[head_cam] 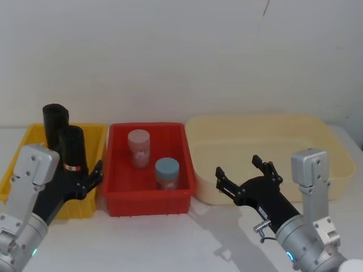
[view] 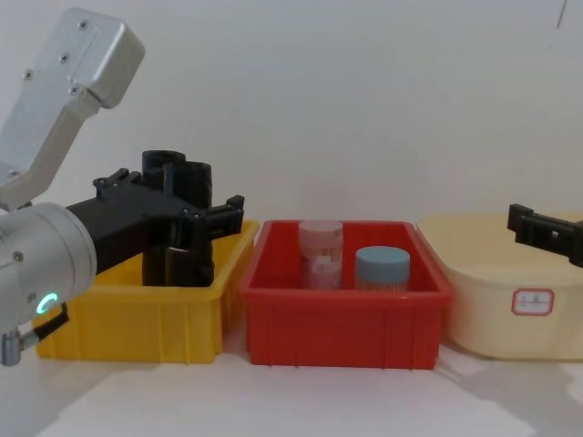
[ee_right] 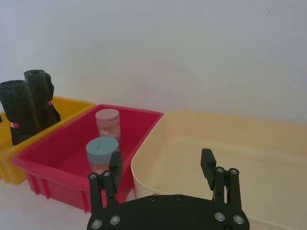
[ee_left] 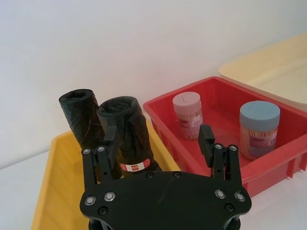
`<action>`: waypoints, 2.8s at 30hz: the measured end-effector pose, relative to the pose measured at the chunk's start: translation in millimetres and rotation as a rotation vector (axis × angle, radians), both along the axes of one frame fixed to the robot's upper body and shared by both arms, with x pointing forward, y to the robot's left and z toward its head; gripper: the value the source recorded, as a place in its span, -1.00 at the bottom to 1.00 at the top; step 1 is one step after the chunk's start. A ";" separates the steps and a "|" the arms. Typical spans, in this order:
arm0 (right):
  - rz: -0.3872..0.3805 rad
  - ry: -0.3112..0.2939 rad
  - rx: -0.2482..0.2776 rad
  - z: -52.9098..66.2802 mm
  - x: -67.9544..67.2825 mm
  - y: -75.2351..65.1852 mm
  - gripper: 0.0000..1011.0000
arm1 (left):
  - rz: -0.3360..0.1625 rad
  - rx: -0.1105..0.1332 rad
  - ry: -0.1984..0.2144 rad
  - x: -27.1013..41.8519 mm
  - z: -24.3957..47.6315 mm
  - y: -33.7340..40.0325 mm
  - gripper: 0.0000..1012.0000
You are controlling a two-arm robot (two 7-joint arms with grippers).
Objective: Pick up the garbage bag with the one hand and transfer it to the other hand.
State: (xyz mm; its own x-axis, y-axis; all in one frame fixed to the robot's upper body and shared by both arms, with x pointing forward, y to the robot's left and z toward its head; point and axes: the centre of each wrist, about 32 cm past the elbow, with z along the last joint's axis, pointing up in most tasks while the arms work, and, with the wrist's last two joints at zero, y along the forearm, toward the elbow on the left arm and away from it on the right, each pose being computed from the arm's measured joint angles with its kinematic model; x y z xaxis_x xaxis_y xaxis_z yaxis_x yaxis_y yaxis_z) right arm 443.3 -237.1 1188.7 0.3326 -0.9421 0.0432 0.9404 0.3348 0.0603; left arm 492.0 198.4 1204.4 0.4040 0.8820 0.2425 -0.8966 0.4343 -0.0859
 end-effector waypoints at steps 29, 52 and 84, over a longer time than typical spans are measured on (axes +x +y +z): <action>0.000 0.000 0.000 0.0 0.0 0.0 0.98 | 0.006 0.018 -0.010 -2.9 1.6 -0.4 0.98; 0.000 0.000 0.000 0.0 0.0 0.0 0.98 | 0.093 -0.003 0.010 -13.7 -2.8 6.2 0.98; 0.000 0.000 0.000 0.0 0.0 0.0 0.98 | 0.027 -0.114 0.042 48.2 -18.6 3.2 0.98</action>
